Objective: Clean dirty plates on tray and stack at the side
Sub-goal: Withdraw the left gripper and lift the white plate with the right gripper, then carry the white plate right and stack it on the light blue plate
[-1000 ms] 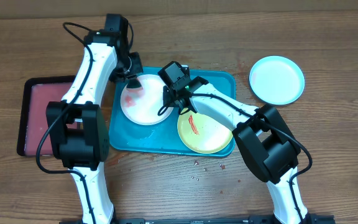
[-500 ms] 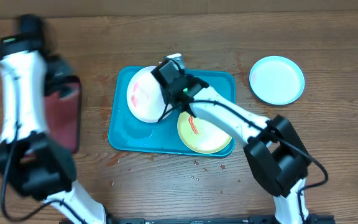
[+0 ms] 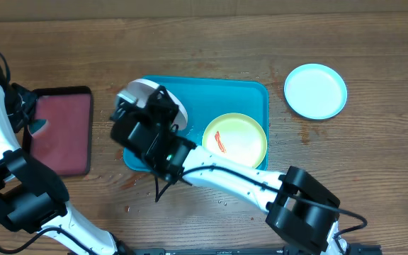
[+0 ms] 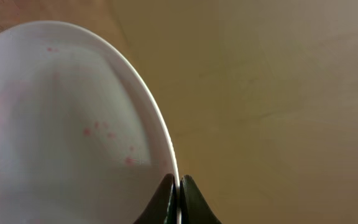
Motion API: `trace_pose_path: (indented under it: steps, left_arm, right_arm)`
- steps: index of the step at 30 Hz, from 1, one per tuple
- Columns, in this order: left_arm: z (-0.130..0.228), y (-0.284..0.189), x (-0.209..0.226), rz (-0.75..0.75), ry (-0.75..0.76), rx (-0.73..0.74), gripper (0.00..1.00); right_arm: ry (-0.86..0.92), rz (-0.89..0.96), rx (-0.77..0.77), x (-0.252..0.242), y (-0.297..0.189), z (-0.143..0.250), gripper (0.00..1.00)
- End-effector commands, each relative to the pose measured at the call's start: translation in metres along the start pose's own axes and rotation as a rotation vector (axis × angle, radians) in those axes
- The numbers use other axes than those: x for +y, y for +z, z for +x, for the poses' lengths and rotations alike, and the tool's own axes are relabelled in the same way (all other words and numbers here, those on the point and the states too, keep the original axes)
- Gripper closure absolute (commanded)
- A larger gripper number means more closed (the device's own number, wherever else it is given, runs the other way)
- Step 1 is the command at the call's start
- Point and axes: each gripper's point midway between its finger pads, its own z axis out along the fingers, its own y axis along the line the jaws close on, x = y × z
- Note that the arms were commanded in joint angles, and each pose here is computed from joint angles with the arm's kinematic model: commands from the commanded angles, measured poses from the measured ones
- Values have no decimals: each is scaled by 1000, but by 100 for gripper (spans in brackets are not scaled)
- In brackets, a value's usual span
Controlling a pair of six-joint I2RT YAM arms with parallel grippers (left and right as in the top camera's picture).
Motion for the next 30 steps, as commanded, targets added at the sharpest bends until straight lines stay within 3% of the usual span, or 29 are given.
trace_pose_path:
  steps: [1,11,17,25,30]
  left_arm:
    - [4,3,-4,25,-20,26,96]
    - [5,3,-6,27,-16,29,96]
    - [6,3,-7,26,-13,30,96]
    - [6,3,-7,27,-13,30,96]
    - [6,3,-7,27,-13,30,96]
  right_arm:
    - [-156,143,48,-48,-17,-5,96]
    - [-89,168,52,-56,-14,-5,96]
    - [34,171,105,-61,5,17,96]
    - [454,152,203,-75,57,75,96]
    - [792,-183,265,-62,86,114,96]
